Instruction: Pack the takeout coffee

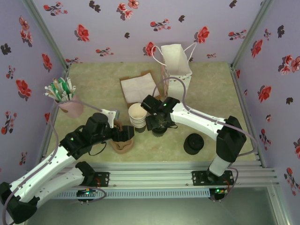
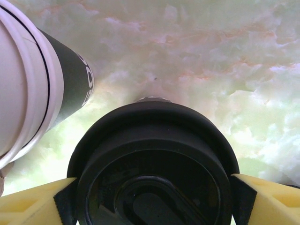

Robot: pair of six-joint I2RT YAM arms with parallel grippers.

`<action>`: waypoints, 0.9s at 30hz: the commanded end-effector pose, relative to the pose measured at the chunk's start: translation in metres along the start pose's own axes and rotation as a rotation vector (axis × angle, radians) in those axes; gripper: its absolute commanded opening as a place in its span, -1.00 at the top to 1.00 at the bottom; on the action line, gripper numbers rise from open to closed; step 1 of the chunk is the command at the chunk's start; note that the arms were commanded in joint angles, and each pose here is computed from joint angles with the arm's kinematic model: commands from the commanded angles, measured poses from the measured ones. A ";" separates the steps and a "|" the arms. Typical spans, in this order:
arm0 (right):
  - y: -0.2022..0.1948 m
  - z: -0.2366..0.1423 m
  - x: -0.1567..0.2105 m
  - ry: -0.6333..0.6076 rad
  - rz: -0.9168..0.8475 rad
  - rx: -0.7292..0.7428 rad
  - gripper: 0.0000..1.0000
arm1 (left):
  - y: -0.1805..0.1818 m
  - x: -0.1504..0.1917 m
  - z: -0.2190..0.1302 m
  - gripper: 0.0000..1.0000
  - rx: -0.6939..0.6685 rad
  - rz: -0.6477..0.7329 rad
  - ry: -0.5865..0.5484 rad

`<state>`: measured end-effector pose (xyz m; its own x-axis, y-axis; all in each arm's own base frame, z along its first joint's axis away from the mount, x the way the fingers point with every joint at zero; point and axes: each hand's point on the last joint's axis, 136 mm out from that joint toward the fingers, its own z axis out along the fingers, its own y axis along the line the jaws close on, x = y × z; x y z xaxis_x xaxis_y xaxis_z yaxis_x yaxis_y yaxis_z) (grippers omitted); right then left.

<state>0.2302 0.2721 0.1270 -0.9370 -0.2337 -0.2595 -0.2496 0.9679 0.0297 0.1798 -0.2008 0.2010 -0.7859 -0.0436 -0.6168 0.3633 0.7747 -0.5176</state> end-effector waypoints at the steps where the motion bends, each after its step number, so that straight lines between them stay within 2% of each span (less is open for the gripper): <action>1: -0.008 0.000 0.016 0.072 -0.026 0.050 -0.69 | -0.005 -0.008 -0.003 -0.94 0.021 -0.012 -0.023; 27: 0.004 -0.038 0.000 -0.015 -0.025 -0.058 -0.85 | -0.008 -0.010 -0.003 -0.93 0.022 -0.016 -0.016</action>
<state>0.2240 0.2700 0.1465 -0.9362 -0.2486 -0.2486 -0.2675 0.9625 0.0448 0.1799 -0.2017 0.1986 -0.7912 -0.0381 -0.6103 0.3610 0.7765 -0.5165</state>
